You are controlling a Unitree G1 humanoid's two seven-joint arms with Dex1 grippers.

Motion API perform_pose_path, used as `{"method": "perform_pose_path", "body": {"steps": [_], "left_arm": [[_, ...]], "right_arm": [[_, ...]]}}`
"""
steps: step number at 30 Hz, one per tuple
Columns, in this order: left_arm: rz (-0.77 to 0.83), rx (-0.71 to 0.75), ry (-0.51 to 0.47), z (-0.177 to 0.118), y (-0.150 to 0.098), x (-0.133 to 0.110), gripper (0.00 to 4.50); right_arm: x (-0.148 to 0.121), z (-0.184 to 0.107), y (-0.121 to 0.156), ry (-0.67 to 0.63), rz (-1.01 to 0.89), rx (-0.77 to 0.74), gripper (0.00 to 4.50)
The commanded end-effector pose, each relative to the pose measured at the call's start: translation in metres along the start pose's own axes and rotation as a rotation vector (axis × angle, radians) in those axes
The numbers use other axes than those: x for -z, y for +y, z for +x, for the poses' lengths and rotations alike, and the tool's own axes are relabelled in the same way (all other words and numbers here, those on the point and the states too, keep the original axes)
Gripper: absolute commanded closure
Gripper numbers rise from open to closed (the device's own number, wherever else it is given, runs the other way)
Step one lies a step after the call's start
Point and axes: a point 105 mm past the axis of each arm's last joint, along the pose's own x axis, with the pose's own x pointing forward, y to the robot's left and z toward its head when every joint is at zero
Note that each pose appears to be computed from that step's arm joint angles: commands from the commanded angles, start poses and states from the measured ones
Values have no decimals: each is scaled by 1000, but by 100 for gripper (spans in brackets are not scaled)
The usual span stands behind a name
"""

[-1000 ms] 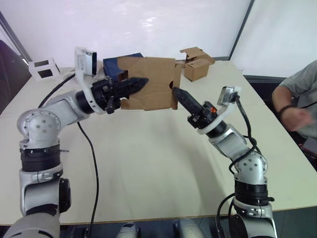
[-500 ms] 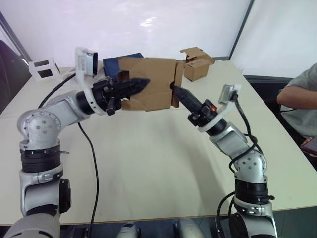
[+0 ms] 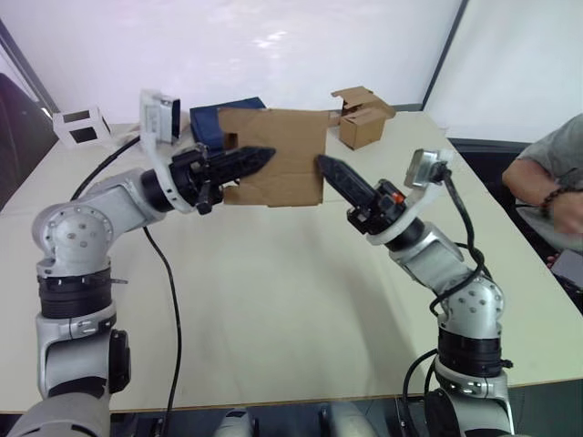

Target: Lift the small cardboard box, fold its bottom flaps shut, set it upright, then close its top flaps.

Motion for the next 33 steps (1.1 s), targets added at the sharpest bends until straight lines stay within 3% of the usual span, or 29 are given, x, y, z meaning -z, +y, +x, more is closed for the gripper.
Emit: {"method": "perform_pose_path", "body": {"steps": [1, 11, 24, 25, 26, 27, 33], "left_arm": [[39, 13, -17, 2, -5, -7, 450], [32, 18, -19, 4, -6, -6, 450], [37, 17, -25, 3, -7, -8, 450], [38, 17, -26, 3, -7, -9, 450], [38, 18, -26, 3, -7, -9, 450], [39, 18, -28, 3, -7, -9, 450], [41, 23, -29, 5, -7, -9, 450]], "right_arm": [[0, 6, 22, 7, -3, -98, 321], [13, 14, 32, 47, 24, -140, 321], [-29, -22, -11, -149, 73, 88, 321], [-28, -23, -13, -148, 68, 103, 372], [-27, -25, -14, -147, 69, 115, 381], [-25, -25, -15, -140, 68, 123, 430], [-5, -17, -12, -58, 45, 123, 442]]}}
